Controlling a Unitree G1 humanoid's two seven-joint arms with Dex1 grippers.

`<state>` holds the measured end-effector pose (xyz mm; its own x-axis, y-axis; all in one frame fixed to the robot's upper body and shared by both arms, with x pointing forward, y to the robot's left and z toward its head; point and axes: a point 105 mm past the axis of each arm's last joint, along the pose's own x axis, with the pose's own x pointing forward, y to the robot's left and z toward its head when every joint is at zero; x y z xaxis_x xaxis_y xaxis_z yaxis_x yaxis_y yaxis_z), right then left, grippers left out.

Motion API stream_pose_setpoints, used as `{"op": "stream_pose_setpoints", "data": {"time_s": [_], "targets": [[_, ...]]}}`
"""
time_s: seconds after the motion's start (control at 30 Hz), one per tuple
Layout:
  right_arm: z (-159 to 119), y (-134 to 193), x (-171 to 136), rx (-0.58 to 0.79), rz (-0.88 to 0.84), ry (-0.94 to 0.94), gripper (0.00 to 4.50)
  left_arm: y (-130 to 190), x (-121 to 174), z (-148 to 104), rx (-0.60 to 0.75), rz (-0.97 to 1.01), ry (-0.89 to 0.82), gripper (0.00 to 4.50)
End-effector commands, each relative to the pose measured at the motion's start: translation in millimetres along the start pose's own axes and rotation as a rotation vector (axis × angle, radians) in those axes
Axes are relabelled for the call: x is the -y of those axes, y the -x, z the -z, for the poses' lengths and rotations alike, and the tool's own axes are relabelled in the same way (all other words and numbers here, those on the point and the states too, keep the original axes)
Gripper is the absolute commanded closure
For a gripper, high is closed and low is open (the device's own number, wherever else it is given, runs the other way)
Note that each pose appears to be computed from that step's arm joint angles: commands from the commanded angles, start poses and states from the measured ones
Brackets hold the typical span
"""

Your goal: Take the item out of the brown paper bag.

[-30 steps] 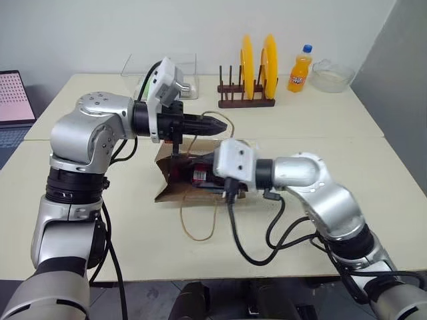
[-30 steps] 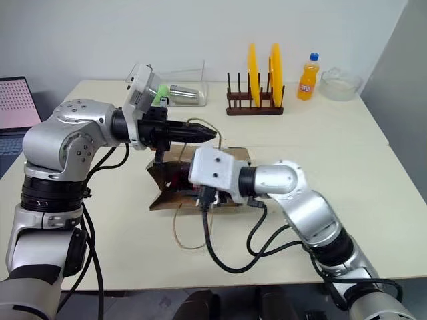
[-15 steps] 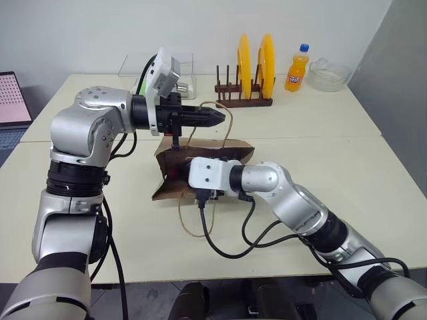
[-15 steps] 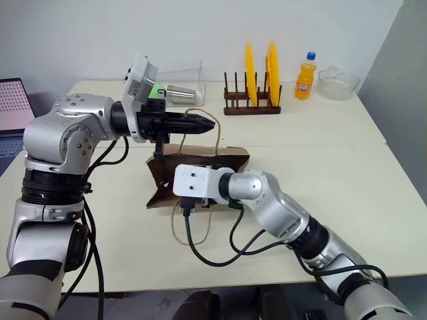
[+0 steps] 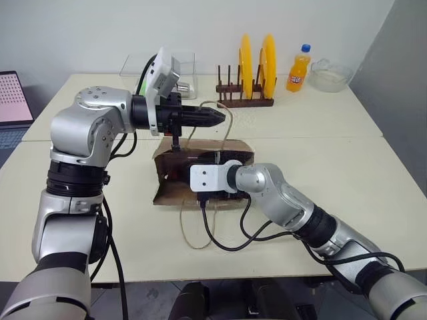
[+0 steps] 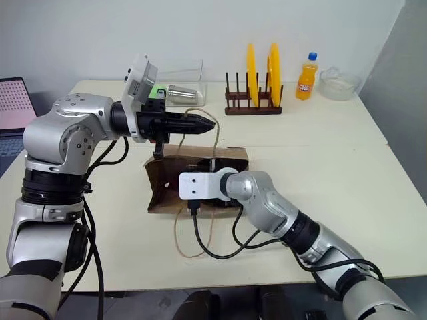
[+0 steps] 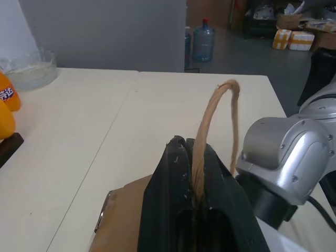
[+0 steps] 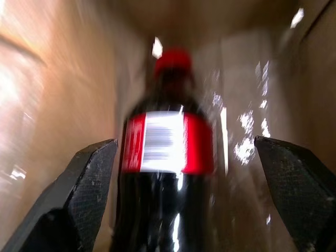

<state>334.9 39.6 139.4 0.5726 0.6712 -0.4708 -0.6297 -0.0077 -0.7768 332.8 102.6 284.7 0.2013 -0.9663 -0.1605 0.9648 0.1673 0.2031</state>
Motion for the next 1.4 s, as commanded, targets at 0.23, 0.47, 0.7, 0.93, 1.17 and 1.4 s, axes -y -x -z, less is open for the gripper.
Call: {"op": "stream_pose_setpoints", "data": {"time_s": [0.23, 0.47, 0.7, 0.93, 1.17, 1.4], "targets": [[17.0, -5.9, -4.6, -0.093, -0.061, 0.076, 0.04, 1.3, 3.3, -17.0, 0.037, 0.012, -0.072, 4.5], [22.9, -14.6, -3.9, -0.122, -0.074, 0.089, 0.42, 2.5, 2.9, -15.0, 0.033, 0.009, -0.08, 4.5], [8.0, -6.3, 4.5, -0.051, -0.057, 0.09, 1.45, 3.8, 0.5, -9.1, 0.017, -0.011, -0.086, 4.5], [-26.0, 22.7, 20.5, 0.126, -0.084, -0.001, 1.45, 4.6, -11.8, -1.2, -0.012, -0.068, -0.112, 4.5], [-50.6, 55.4, 35.0, 0.335, -0.159, -0.077, 1.45, 4.4, -21.2, 2.7, -0.023, -0.108, -0.129, 4.5], [-67.5, 88.8, 41.5, 0.584, -0.197, -0.115, 1.45, 6.0, -30.2, 6.2, -0.028, -0.151, -0.132, 4.5]]}}
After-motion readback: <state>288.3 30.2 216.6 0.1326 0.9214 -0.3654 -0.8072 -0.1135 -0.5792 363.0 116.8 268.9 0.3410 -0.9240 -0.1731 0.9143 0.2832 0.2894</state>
